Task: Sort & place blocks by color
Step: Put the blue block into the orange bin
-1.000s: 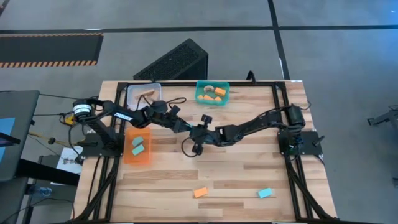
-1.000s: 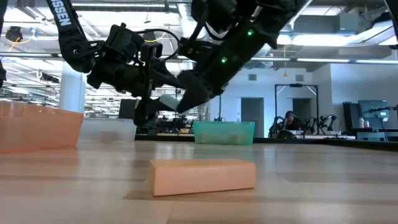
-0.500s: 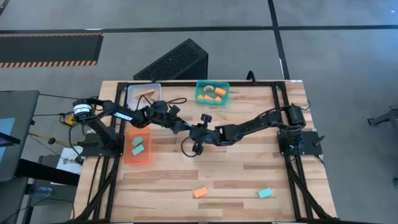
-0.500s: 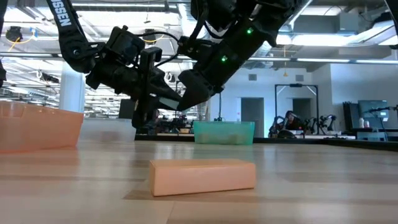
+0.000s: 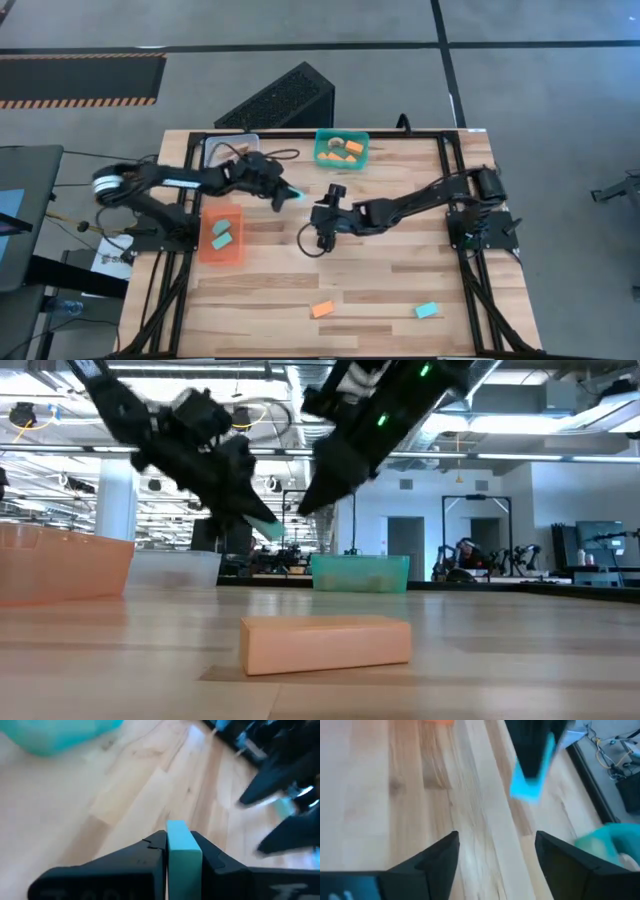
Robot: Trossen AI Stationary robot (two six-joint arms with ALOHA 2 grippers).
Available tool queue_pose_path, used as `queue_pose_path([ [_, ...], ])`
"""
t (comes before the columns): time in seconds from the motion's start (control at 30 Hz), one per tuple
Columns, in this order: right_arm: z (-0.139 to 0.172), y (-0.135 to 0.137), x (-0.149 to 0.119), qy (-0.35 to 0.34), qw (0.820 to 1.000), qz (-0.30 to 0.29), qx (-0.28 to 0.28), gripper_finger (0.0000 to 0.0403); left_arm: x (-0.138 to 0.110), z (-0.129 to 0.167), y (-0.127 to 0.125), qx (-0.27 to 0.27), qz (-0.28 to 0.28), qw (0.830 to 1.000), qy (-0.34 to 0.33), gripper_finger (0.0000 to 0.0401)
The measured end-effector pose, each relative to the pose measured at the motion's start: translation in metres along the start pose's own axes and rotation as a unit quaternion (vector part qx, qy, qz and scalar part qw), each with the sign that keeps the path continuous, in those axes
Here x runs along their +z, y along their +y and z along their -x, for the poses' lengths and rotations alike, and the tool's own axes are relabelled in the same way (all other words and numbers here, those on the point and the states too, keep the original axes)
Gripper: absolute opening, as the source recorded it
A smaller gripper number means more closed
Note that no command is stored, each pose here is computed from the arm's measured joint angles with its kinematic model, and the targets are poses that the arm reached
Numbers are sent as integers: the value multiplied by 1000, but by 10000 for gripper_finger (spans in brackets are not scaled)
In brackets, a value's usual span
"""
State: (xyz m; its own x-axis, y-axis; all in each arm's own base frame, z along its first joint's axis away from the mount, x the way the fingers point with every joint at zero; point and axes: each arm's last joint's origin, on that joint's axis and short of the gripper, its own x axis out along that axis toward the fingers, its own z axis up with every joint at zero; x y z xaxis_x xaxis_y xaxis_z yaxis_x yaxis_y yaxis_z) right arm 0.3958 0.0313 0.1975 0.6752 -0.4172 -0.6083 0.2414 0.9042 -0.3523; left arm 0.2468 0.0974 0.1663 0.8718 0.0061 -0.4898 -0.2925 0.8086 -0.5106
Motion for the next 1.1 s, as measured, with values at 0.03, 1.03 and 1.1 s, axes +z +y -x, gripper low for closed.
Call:
queue_pose_path([
  [0.03, 8, -2, 2, 0, 1000, -3, 2, 280, 5, 9, -4, 13, -18, 1000, 6, 23],
  [1.03, 72, -18, -6, 104, 985, -129, 45, 291, -86, 133, -45, 239, 31, 943, 230, 54],
  [1.1, 76, -13, -11, 136, 977, -151, 72, 291, -84, 130, -46, 231, 14, 947, 222, 77],
])
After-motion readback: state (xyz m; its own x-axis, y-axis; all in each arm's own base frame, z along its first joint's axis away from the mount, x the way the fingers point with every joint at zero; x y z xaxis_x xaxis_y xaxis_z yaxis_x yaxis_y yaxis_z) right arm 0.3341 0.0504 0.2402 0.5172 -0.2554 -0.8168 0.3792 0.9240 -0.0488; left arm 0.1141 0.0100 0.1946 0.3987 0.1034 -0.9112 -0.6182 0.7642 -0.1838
